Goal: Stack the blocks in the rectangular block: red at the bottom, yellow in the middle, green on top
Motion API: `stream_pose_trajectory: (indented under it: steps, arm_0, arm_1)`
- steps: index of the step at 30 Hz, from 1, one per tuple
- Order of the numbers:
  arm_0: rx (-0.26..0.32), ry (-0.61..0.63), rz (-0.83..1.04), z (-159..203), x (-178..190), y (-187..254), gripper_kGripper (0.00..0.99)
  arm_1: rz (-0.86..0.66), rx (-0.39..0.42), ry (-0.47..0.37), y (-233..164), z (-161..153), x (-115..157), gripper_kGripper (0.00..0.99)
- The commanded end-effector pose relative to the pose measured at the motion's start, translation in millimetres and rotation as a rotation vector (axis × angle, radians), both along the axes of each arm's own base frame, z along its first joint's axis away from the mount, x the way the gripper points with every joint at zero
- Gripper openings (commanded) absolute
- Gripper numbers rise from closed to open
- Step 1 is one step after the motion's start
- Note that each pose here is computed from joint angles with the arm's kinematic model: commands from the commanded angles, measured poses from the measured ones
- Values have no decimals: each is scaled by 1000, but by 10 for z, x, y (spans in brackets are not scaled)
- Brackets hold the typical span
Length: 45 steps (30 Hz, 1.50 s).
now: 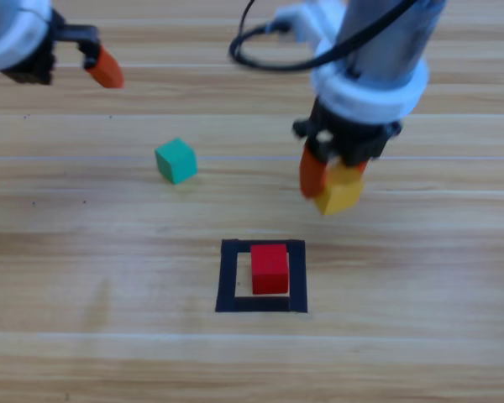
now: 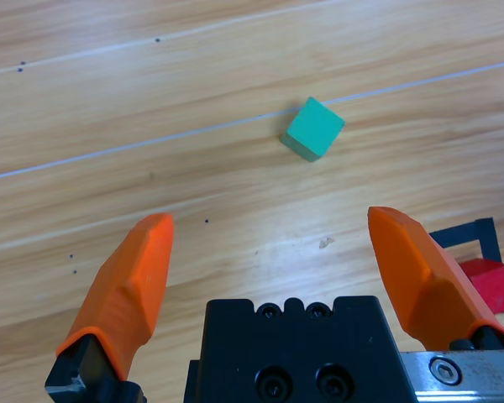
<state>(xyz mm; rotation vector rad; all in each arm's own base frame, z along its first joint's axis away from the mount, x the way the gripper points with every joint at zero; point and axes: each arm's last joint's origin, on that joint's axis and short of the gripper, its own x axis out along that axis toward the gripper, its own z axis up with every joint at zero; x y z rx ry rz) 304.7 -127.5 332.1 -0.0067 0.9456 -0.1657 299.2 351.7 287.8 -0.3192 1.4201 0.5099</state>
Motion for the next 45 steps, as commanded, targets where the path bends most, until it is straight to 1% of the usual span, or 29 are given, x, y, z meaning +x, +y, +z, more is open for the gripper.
stream_pose_trajectory:
  steps: [1, 5, 7, 12, 16, 19, 24, 31, 38, 45]
  arm_0:
    - [-45, -2, 29, 212, -126, 435, 990]
    - [-108, 25, -10, 275, -99, 613, 990]
    - [-113, 24, -41, 301, -105, 617, 990]
    - [-114, 92, -61, 296, -26, 594, 990]
    - [-143, 123, -80, 221, 9, 567, 990]
    - [-149, 154, -87, 131, 62, 550, 990]
    - [-158, 173, -94, 60, 76, 535, 990]
    - [-172, 179, -102, -11, 88, 525, 990]
    - [-188, 187, -112, -99, 88, 515, 990]
    - [-203, 194, -121, -143, 98, 504, 990]
  arm_1:
    - [64, -148, 99, 548, -756, -416, 150]
    - [-15, -146, 74, 563, -732, -401, 150]
    - [-59, -135, 57, 564, -678, -393, 149]
    - [-138, -88, 43, 621, -622, -358, 149]
    - [-198, -66, 41, 690, -705, -315, 149]
    - [-230, -53, 53, 727, -768, -300, 149]
    - [-260, -33, 48, 800, -850, -262, 149]
    - [-289, -26, 48, 825, -864, -245, 149]
    - [-290, -64, 75, 809, -1007, -252, 149]
    - [-290, -83, 70, 789, -1036, -257, 150]
